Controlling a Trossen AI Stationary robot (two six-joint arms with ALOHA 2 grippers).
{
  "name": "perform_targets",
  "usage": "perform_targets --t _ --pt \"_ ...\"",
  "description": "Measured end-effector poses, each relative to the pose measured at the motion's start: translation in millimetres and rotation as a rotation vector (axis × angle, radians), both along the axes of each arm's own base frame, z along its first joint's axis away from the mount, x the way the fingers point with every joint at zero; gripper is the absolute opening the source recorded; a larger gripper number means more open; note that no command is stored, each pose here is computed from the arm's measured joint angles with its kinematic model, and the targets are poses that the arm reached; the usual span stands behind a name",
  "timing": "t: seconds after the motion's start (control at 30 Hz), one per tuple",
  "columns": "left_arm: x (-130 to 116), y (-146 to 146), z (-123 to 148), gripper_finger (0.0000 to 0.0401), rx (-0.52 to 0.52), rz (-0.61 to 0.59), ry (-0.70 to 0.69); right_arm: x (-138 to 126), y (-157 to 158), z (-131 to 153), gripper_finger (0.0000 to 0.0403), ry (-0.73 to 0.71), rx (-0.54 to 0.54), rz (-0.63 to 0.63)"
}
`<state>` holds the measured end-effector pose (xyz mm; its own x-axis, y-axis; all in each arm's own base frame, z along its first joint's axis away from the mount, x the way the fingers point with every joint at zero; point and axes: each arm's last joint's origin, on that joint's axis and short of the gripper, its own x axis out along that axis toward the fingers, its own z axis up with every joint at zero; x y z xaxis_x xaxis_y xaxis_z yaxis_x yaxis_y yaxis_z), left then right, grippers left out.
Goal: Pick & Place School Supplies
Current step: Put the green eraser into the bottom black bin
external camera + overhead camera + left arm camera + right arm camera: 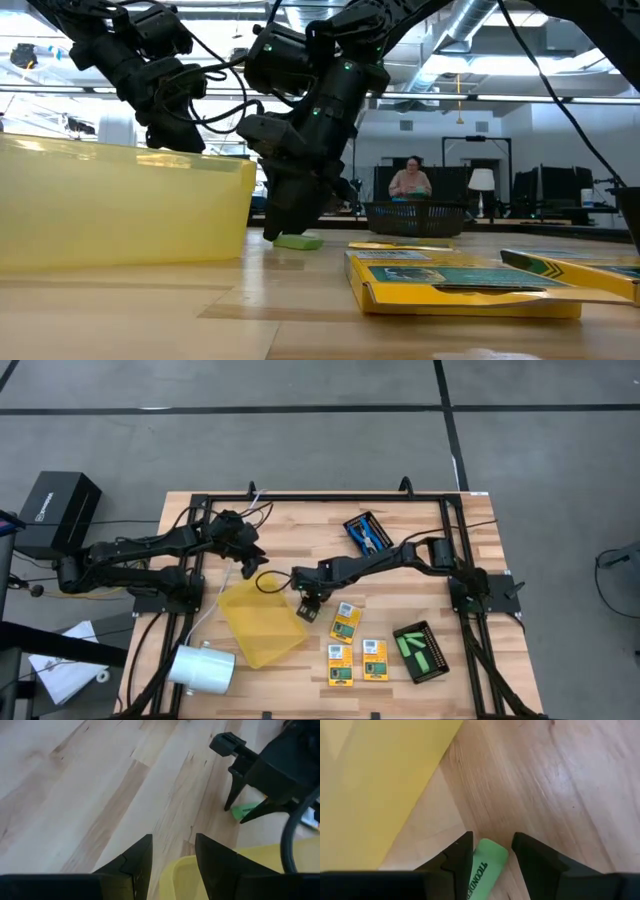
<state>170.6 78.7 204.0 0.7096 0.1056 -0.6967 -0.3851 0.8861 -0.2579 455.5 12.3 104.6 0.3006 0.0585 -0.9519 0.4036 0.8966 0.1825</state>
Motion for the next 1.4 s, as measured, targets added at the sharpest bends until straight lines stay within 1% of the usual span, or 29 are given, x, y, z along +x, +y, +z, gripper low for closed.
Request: perform_targets --t 0.13,0.27,0.37,0.47,0.63,0.73,0.9,1.03,1.1,1.13,1.2,1.23,1.33,1.4 --pt "-0.2 -0.1 -0.2 0.0142 0.017 -0.019 0.004 0.2 4.5 0.1 0.0143 -0.001 0.014 -0.049" --pt "-1.8 -1.0 -5.4 0.0142 0.011 -0.019 0.016 -0.5 20.3 0.0 0.0143 0.001 0.026 -0.066" --pt "-7.0 -3.8 -19.7 0.0142 -0.020 -0.013 0.052 -1.4 31.8 -0.5 0.0144 0.001 0.010 -0.083" --pt "-14.7 -8.1 -39.6 0.0142 -0.066 0.000 0.087 -2.1 36.2 -0.7 0.0144 0.004 0.007 -0.096" --pt "-25.4 -13.7 -63.9 0.0142 -0.093 0.005 0.123 -5.8 38.4 -1.0 0.0144 0.048 0.020 -0.066" --pt "-25.5 -13.6 -65.8 0.0142 -0.082 0.005 0.108 -7.8 38.9 -1.3 0.0144 0.069 0.028 -0.051" --pt "-20.2 -11.0 -61.0 0.0142 -0.050 0.008 0.037 -10.4 38.9 -0.6 0.0144 0.096 0.032 -0.023" --pt "-17.2 -9.5 -57.9 0.0142 -0.048 0.027 -0.009 -11.8 38.7 -0.5 0.0142 0.109 0.026 -0.007" --pt "-16.5 -9.1 -57.1 0.0142 -0.046 0.028 -0.019 -12.3 36.8 -0.5 0.0128 0.116 0.025 -0.010" --pt "-16.5 -9.1 -57.1 0.0142 -0.045 0.028 -0.020 -12.6 34.7 -0.6 0.0110 0.121 0.028 -0.014" --pt "-16.3 -9.0 -56.9 0.0142 -0.045 0.028 -0.021 -12.6 31.6 -0.5 0.0050 0.125 0.042 -0.009" --pt "-16.2 -9.0 -56.8 0.0142 -0.044 0.028 -0.023 -11.7 29.8 -0.3 0.0028 0.117 0.045 0.000" --pt "-15.8 -8.8 -56.3 0.0142 -0.041 0.028 -0.029 -10.0 24.4 -0.1 0.0008 0.104 0.048 -0.009" --pt "-15.4 -8.6 -55.8 0.0142 -0.038 0.028 -0.035 -9.5 21.9 0.0 0.0003 0.101 0.052 -0.008"
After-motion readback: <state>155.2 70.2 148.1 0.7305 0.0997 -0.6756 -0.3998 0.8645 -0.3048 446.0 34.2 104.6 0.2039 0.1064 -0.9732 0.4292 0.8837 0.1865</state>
